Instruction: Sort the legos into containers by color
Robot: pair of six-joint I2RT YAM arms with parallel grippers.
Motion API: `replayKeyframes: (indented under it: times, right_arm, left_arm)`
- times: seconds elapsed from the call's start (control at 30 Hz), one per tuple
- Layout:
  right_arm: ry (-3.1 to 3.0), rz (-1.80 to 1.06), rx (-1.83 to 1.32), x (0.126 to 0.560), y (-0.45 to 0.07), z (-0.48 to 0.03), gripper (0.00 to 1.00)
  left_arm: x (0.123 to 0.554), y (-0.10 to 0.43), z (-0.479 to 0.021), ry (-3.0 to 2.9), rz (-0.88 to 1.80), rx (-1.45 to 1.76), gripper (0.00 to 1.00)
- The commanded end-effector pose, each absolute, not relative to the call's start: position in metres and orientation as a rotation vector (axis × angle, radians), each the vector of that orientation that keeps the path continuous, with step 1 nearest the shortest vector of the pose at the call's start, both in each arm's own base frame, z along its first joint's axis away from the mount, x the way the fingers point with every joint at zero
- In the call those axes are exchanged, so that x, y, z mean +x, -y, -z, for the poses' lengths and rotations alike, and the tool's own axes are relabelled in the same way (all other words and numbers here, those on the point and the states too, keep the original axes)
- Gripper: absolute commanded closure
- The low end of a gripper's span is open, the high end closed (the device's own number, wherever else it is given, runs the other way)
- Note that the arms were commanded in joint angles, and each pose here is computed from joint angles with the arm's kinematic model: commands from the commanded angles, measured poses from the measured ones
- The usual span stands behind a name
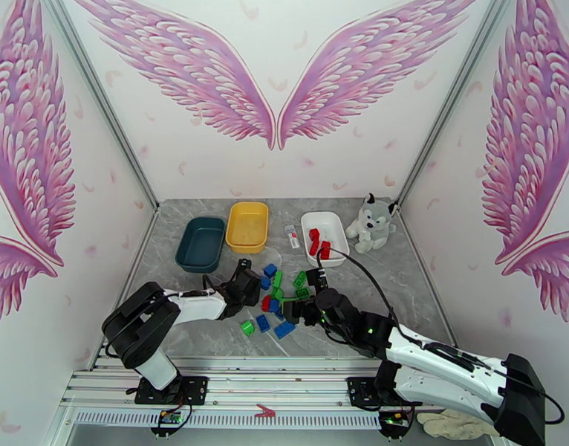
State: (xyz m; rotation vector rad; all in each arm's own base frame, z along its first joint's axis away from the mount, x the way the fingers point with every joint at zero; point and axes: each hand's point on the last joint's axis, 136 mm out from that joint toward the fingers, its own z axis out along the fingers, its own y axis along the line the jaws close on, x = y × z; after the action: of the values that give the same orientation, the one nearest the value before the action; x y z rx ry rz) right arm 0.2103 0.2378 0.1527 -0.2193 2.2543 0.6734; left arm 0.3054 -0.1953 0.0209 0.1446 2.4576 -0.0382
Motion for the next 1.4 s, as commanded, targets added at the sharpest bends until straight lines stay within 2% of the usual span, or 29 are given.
replayKeyframes:
  times: [0.0,0.3,0.7,0.87,1.2,1.3,1.37]
  right_arm:
    - [-2.259,-0.626,-0.199,0.215,-0.235,-0.147,0.01]
    - [-2.243,-0.572,-0.099,0.258,-0.236,-0.159,0.02]
    - [-2.216,-0.737,0.187,0.316,-0.184,-0.188,0.02]
    - [-2.191,-0.777,0.276,0.31,-0.158,-0.189,0.02]
    - [-2.141,-0.735,0.34,0.266,-0.119,-0.187,0.01]
    - [-2.144,-0.729,0.343,0.257,-0.114,-0.186,0.01]
    - [-2.145,-0.718,0.346,0.251,-0.11,-0.185,0.01]
  left_arm:
    - [0.295,0.196,-0.043,-2.435,0.062,0.169,0.53]
    - [0.293,0.249,-0.103,-2.314,0.477,0.232,0.54]
    - [0.349,0.348,-0.154,-2.172,0.83,0.307,0.56]
    - [0.383,0.381,-0.159,-2.144,0.941,0.282,0.57]
    - [0.447,0.454,-0.198,-2.045,1.145,0.294,0.58]
    - [0.46,0.471,-0.201,-2.052,1.174,0.298,0.57]
    - [0.469,0.481,-0.202,-2.053,1.181,0.302,0.53]
